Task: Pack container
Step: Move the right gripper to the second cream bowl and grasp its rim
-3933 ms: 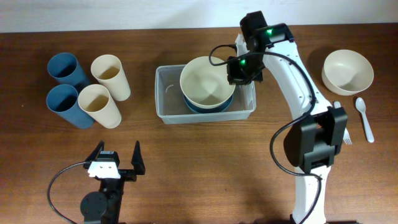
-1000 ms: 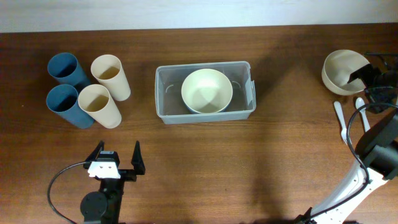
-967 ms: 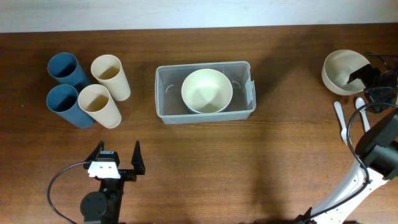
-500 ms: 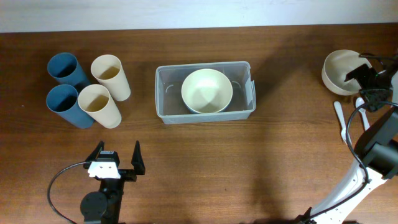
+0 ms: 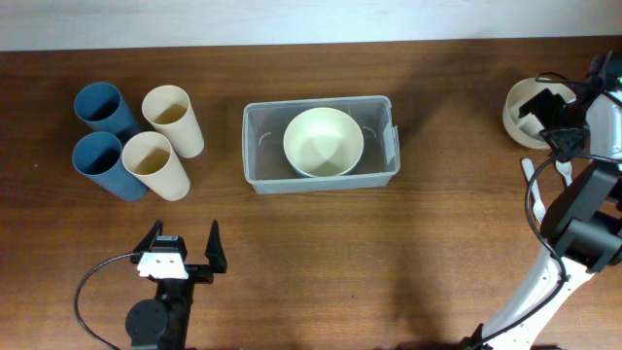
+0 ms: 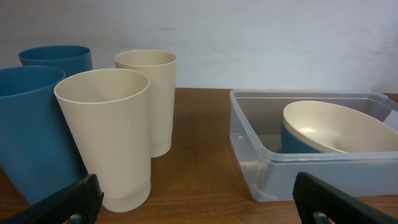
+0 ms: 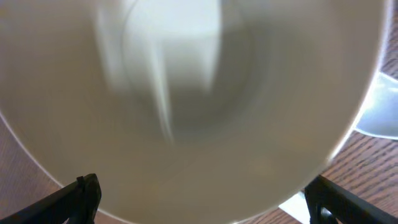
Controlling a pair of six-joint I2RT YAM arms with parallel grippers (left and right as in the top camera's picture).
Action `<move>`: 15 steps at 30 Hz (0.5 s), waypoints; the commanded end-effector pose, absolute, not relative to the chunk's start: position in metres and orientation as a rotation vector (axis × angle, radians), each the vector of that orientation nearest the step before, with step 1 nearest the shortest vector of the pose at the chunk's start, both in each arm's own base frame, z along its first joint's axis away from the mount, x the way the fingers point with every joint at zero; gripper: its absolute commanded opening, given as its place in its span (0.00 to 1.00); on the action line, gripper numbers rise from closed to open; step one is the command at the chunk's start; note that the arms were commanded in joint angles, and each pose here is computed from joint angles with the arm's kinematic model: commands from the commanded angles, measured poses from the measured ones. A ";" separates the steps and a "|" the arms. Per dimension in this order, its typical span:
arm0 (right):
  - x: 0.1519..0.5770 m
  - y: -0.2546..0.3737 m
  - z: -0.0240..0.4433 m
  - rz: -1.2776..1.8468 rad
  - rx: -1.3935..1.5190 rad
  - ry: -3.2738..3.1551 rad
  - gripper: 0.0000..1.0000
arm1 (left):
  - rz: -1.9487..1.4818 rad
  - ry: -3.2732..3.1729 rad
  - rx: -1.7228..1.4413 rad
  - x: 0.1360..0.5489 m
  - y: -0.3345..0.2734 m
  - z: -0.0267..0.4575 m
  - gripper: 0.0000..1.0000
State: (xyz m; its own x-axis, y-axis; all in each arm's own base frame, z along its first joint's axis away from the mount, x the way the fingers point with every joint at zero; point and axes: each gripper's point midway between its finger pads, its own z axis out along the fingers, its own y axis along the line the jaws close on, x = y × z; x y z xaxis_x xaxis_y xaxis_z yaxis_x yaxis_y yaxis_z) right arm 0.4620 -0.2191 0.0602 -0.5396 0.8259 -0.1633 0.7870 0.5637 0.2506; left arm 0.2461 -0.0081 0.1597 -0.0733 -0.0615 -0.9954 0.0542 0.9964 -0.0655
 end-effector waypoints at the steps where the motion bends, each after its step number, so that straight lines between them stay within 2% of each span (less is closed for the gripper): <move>1: 0.457 -0.227 0.061 0.174 1.384 2.516 0.99 | -0.084 1.640 0.009 0.246 -0.009 0.159 1.00; 11: 0.457 -0.227 0.049 0.196 1.543 2.450 1.00 | -0.084 1.640 0.009 0.246 -0.009 0.159 1.00; 15: 0.457 -0.228 0.046 0.187 1.544 2.452 0.95 | -0.084 1.640 0.009 0.246 -0.009 0.159 1.00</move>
